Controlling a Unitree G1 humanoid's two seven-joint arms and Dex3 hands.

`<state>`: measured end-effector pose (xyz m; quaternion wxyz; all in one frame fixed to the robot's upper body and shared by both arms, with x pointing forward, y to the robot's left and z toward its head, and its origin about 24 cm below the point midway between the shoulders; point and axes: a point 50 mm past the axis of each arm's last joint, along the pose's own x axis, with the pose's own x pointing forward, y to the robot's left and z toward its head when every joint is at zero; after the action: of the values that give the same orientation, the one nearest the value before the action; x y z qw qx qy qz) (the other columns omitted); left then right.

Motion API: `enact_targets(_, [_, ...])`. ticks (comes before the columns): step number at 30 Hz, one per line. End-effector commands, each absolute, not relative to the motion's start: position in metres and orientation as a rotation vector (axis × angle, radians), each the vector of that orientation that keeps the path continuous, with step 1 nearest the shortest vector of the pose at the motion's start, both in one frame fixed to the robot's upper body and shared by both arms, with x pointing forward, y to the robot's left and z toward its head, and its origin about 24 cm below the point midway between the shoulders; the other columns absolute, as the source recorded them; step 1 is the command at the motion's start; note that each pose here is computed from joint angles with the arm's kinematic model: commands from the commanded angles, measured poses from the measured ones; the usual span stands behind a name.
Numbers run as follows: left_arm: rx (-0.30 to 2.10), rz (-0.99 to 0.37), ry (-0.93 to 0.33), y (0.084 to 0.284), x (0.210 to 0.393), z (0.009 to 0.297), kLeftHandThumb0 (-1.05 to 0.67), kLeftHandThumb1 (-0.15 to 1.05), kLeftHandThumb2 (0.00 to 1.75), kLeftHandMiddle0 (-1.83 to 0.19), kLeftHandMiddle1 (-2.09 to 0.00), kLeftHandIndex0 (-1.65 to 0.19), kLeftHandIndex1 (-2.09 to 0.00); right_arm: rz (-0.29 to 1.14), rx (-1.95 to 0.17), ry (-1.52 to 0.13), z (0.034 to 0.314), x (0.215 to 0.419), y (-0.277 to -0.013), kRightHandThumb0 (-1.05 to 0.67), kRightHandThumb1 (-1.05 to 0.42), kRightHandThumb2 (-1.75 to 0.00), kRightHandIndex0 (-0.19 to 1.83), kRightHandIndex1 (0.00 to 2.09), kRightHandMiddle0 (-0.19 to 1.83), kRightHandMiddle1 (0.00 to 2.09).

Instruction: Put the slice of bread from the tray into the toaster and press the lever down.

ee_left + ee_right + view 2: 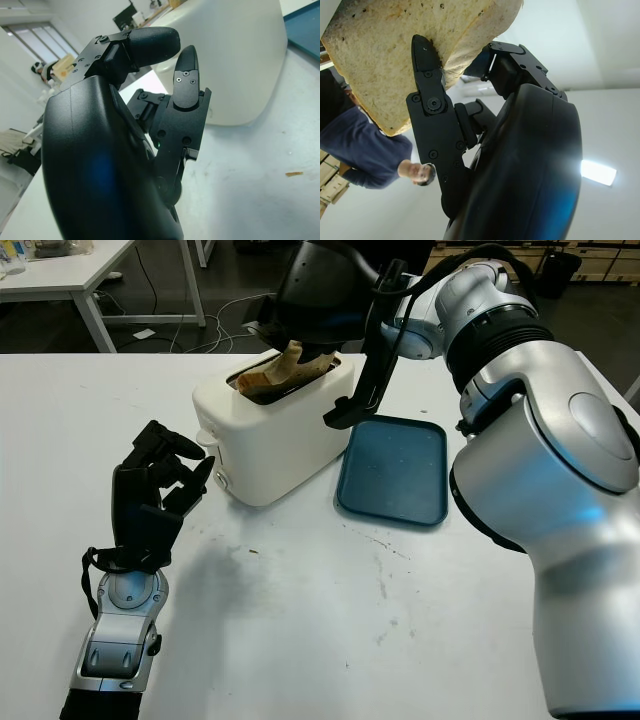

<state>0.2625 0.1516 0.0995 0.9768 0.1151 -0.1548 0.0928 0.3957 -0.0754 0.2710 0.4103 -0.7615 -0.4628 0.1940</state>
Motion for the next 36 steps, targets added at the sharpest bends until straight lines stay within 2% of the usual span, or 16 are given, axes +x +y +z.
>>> enact_targets(1, [0.228,0.187,-0.322,0.151,0.261,0.1,-0.24,0.92,0.28,-0.73,-1.75,-0.43,-1.75,0.457,-1.936,-1.126,0.269,0.399,-0.082,-0.42,-0.92,-0.27,0.92,1.75,0.71,1.75])
enact_targets(4, [0.228,0.187,-0.32,0.152,0.261,0.1,-0.24,0.92,0.28,-0.73,-1.75,-0.43,-1.75,0.437,-1.965,-1.124,0.272,0.4,-0.087,-0.43,-0.92,-0.38,0.9,1.75,0.71,1.75])
enact_targets(10, [0.239,0.183,-0.33,0.153,0.262,0.1,-0.24,0.92,0.28,-0.74,-1.75,-0.43,-1.75,0.383,-1.984,-1.103,0.283,0.401,-0.096,-0.41,-0.92,-0.29,0.9,1.75,0.7,1.75])
enact_targets(17, [0.233,0.174,-0.324,0.152,0.263,0.101,-0.25,0.92,0.28,-0.73,-1.75,-0.44,-1.75,0.331,-2.01,-1.136,0.29,0.4,-0.107,-0.41,-0.92,-0.27,0.91,1.75,0.7,1.75])
enact_targets(21, [0.231,0.175,-0.325,0.151,0.263,0.101,-0.25,0.92,0.28,-0.73,-1.75,-0.43,-1.75,0.335,-2.016,-1.094,0.29,0.401,-0.11,-0.42,-0.92,-0.32,0.9,1.75,0.68,1.75])
enact_targets(27, [0.234,0.18,-0.328,0.151,0.262,0.101,-0.26,0.92,0.28,-0.72,-1.75,-0.42,-1.75,0.353,-1.996,-1.097,0.285,0.401,-0.111,-0.4,-0.92,-0.24,0.88,1.75,0.69,1.75])
enact_targets(33, [0.239,0.184,-0.331,0.151,0.262,0.101,-0.25,0.92,0.29,-0.72,-1.75,-0.42,-1.75,0.386,-2.025,-1.064,0.28,0.403,-0.105,-0.41,-0.92,-0.28,0.86,1.75,0.67,1.75])
enact_targets(36, [0.228,0.187,-0.331,0.15,0.262,0.101,-0.24,0.92,0.28,-0.73,-1.75,-0.43,-1.75,0.399,-2.028,-1.071,0.277,0.403,-0.101,-0.41,-0.92,-0.25,0.87,1.75,0.7,1.75])
